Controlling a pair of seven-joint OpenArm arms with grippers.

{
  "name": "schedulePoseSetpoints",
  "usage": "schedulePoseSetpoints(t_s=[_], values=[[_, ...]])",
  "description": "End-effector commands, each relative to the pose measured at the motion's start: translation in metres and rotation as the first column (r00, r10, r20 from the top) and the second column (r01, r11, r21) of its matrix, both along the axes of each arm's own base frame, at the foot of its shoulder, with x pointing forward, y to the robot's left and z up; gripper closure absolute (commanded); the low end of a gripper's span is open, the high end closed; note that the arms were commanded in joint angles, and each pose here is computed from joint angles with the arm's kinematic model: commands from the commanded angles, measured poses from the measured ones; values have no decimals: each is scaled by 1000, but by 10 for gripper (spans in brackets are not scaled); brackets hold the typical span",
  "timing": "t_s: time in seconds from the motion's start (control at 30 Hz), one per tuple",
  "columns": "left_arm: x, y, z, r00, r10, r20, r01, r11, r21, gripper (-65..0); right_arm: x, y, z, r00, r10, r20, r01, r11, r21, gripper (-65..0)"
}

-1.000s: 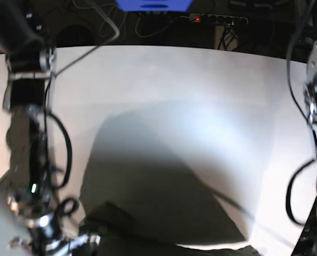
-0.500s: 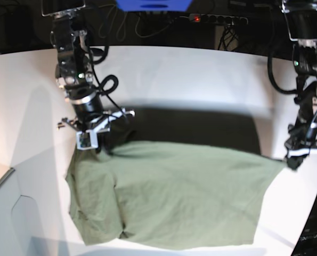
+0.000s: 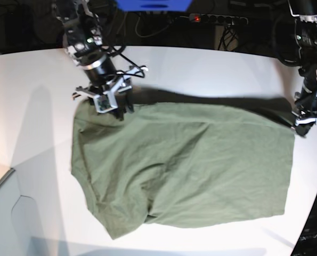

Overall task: Layout the t-shirt on the table in an organized manner, then fold the t-shirt properly
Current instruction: 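Lift the green shirt with both grippers and lay it flat on the table, then open the right gripper and move it to the shirt's shoulder corner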

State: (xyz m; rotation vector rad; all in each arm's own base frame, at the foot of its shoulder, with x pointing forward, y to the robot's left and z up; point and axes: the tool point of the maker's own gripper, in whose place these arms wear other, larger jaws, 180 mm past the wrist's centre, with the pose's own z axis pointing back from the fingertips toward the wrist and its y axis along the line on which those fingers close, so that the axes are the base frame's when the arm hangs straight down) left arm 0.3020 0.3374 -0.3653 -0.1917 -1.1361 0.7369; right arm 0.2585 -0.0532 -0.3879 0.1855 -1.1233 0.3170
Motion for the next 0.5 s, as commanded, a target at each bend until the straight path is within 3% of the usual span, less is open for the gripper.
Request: schedulePoseSetpoints(t_s=[0.0,0.17,0.33,0.47], values=[[6,7,16,999,2,46,-3,1000,29,-1,5,-6,23,997,-16,74,15,1000,18,-268],[1,8,12,999,7,37,-8,1000,29,-1,5,-59,37,985,-138,107,142,990,-27,-325],[1,14,19,997,33,75,-36,998,51,-1,17,-106,8,968,-243,60,248,965,-84,-372],[0,10,15,997,37,75,-39,999,38,-1,24,-121,-20,960,-279,5,278,955,-104,-407]])
